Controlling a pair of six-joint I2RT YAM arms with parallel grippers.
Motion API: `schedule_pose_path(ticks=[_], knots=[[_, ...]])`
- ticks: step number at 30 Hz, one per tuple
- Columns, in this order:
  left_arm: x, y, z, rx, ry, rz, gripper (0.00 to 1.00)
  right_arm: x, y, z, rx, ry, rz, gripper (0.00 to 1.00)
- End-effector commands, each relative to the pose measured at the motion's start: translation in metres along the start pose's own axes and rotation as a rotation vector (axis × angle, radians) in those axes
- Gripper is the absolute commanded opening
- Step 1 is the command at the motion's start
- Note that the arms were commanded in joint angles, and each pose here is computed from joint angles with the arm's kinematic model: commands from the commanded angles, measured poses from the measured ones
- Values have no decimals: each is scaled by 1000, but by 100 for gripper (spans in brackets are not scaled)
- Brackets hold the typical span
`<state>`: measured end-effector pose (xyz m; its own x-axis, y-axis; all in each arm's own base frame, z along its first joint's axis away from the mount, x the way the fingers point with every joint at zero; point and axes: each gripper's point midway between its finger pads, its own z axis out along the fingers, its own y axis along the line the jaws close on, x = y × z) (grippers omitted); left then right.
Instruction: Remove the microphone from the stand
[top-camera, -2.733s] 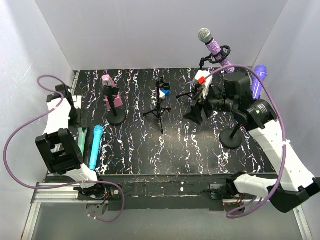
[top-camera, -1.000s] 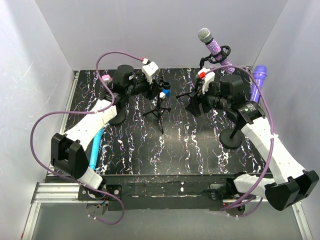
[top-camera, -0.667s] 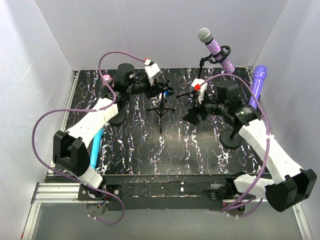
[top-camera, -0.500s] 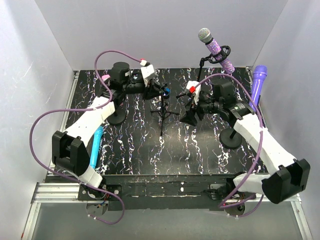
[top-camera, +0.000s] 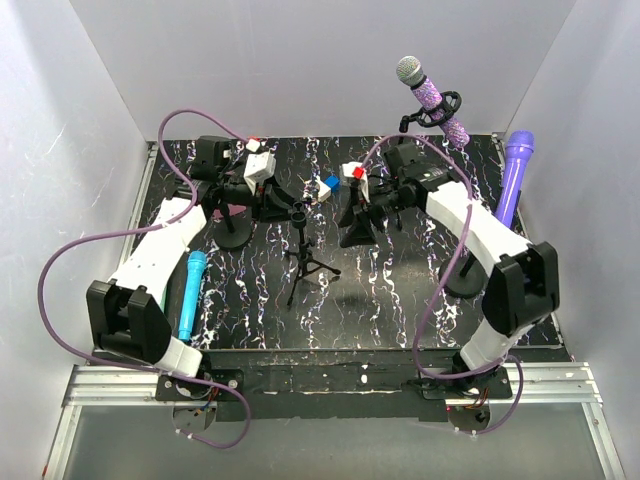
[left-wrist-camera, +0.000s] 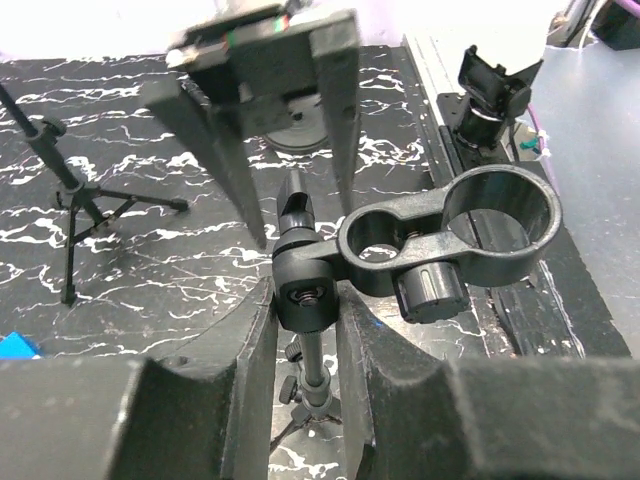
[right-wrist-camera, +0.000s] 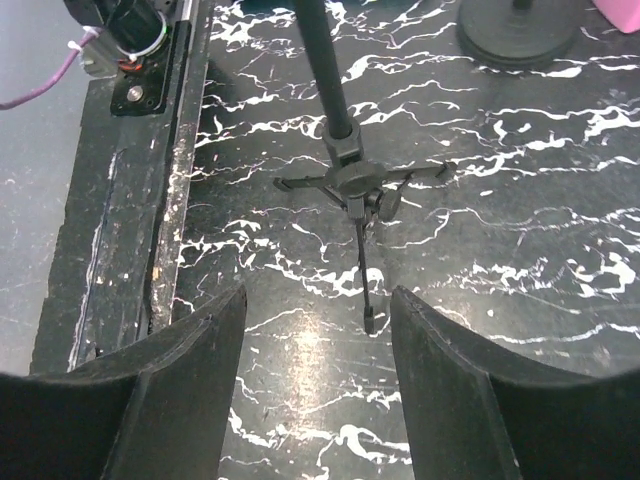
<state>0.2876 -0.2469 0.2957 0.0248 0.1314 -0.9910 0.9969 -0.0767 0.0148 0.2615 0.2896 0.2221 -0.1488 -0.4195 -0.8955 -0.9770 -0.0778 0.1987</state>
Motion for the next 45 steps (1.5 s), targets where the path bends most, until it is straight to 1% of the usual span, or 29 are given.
schedule_pose_path(ticks=[1,5,7,11,17,18,19,20,25,27,29,32,34,36,37,38,39,40,42,43,45], knots=[[-32,-28,-3,75,-68,135,0,-16,6,16,-110,-41,-80,65],[-27,-30,-4,70,-60,156,0,-19,-5,38,-141,-56,-41,64],[-20,-34,-4,66,-43,202,0,-20,-5,45,-164,-61,-12,64],[-11,-36,-5,70,-16,225,0,-8,-5,58,-197,-17,-1,65],[2,-39,-6,113,32,250,0,-1,-13,64,-182,-7,-1,60],[6,-42,-7,129,44,233,0,-1,-14,64,-181,-8,-1,58],[7,-44,-7,141,50,257,0,0,-14,66,-184,-7,1,54],[9,-44,-8,151,59,256,0,-1,-15,66,-185,-8,1,52],[13,-45,-8,176,70,244,0,-1,-15,68,-191,-3,21,51],[13,-44,-8,170,73,247,0,1,-13,68,-198,3,30,46],[16,-42,-7,159,79,238,0,1,-11,68,-201,4,34,37],[13,-39,-7,135,76,230,0,3,-13,68,-182,18,26,18],[9,-35,-6,115,64,194,0,5,-14,66,-149,21,-12,6],[5,-31,-5,96,47,146,0,4,-14,61,-99,1,-100,1],[3,-31,-4,90,38,105,0,-1,-19,60,-57,-29,-184,1],[1,-30,-3,87,26,99,0,3,-15,58,-36,-34,-210,1],[0,-30,-3,80,21,92,0,-1,-19,58,1,-66,-290,1],[1,-30,-3,79,16,93,0,-4,-19,57,21,-81,-334,1],[0,-33,-4,76,14,111,0,-4,-19,56,31,-83,-345,1],[1,-34,-4,74,16,117,0,-6,-20,57,26,-81,-308,8],[1,-35,-4,73,20,145,0,-6,-24,55,3,-64,-222,28]])
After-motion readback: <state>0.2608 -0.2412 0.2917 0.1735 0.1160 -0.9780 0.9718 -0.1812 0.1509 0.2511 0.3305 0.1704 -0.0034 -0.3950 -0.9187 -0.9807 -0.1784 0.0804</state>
